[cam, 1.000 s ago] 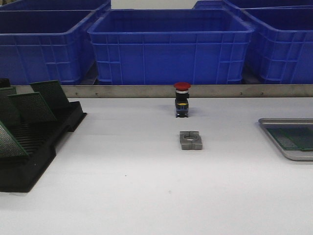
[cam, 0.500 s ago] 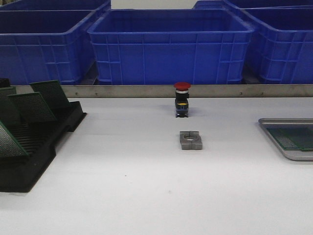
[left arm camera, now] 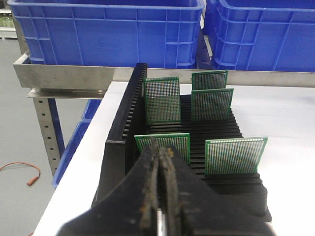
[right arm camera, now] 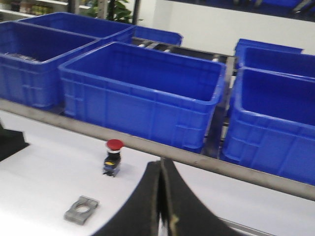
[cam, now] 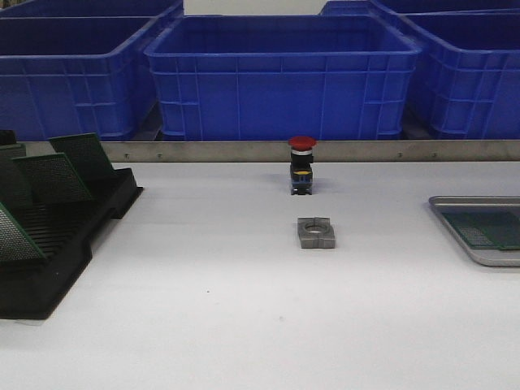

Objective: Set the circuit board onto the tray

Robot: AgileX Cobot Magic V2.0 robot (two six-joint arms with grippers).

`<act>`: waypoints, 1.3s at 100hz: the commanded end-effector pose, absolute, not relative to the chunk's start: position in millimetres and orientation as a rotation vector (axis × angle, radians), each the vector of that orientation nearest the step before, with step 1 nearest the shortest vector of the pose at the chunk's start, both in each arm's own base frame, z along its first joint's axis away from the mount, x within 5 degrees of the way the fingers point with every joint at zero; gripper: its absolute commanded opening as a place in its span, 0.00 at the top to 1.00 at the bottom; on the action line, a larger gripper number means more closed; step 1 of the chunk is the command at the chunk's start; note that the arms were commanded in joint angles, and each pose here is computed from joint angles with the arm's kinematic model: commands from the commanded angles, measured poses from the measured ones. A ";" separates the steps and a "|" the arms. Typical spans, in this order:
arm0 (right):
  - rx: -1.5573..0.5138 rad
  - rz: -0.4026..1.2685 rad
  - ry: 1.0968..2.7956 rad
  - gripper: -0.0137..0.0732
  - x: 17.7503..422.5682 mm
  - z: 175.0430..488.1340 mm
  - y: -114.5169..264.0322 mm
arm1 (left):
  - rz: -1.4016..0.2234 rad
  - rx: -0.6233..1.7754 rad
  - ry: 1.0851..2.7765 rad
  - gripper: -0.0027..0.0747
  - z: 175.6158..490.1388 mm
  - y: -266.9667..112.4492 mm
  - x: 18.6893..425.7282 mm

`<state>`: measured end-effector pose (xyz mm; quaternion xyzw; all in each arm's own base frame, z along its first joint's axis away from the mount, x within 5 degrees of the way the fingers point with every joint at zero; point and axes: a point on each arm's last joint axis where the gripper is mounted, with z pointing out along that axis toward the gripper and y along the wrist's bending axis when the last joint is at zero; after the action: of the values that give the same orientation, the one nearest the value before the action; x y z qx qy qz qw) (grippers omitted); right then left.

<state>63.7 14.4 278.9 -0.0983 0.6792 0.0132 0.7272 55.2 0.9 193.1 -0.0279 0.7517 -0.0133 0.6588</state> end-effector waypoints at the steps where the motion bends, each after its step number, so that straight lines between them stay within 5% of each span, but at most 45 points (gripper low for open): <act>1: -0.107 -0.079 1.429 0.91 64.1 293.2 2.9 | -0.033 -0.062 1.641 0.99 185.5 0.9 55.6; 34: -0.013 -0.131 1.424 0.91 64.8 279.3 -4.5 | -0.033 -0.062 1.641 0.99 185.5 0.9 55.6; 67: 0.036 -0.074 1.433 0.91 52.7 212.3 -3.7 | -0.033 -0.062 1.641 0.99 185.5 0.9 55.6; 130: 0.038 -0.069 1.414 0.91 53.0 214.1 -3.5 | -0.033 -0.062 1.641 0.99 185.5 0.9 55.6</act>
<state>56.7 -4.0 201.5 0.0217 0.6940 -0.0266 0.7191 55.2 0.9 193.1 -0.0278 0.7517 -0.0132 0.6588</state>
